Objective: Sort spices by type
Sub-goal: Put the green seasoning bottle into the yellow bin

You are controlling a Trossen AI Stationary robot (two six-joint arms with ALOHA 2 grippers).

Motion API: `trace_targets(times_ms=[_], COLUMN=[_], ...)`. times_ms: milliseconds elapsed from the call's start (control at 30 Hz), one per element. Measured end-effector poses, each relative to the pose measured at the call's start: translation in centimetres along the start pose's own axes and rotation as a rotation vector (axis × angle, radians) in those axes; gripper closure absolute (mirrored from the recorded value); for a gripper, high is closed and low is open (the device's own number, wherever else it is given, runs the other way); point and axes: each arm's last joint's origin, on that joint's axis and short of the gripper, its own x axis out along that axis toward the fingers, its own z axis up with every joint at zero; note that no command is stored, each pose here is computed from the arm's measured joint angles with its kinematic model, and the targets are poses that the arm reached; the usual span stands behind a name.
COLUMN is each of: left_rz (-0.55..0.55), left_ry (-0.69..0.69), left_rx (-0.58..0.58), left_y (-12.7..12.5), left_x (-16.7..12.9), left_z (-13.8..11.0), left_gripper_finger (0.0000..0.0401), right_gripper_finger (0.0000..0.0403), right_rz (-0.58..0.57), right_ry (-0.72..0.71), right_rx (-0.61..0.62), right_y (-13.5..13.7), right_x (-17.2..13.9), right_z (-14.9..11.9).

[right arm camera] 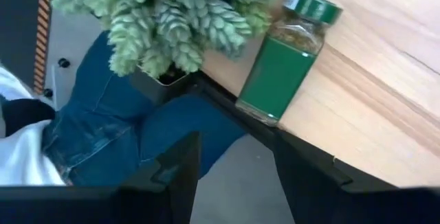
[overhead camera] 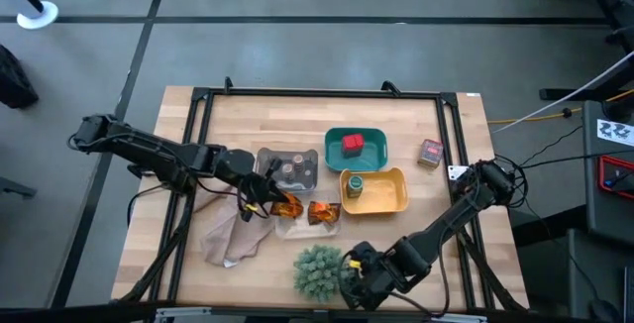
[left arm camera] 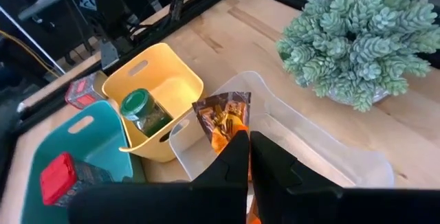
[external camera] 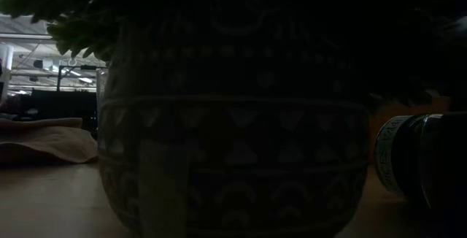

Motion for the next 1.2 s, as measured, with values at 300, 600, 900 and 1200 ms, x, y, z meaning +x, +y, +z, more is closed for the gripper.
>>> trace_targets(times_ms=[300,600,900,1200], left_rz=[0.048,0.153,0.292,0.295], left_ry=[-0.084,-0.187,-0.293,-0.316], left_rx=[0.044,-0.016,-0.138,-0.157], left_y=[0.3,-1.4,-3.3,-4.0], left_x=[-3.2,-8.9,-12.0,-12.3], left_z=[1.1,-1.0,-4.6,-5.8], left_gripper_finger=[0.0401,0.0401,0.0401,0.0401], right_gripper_finger=[0.0219,0.0219,0.0219,0.0219], right_rz=[-0.014,-0.084,-0.155,-0.226], right_ry=[-0.065,-0.072,-0.046,-0.097], right_rx=[0.092,0.124,0.205,0.182], right_y=[-0.1,-0.6,-1.0,-1.4], right_x=[0.0,-0.1,1.6,5.2], right_z=[1.0,2.2,2.4,2.8])
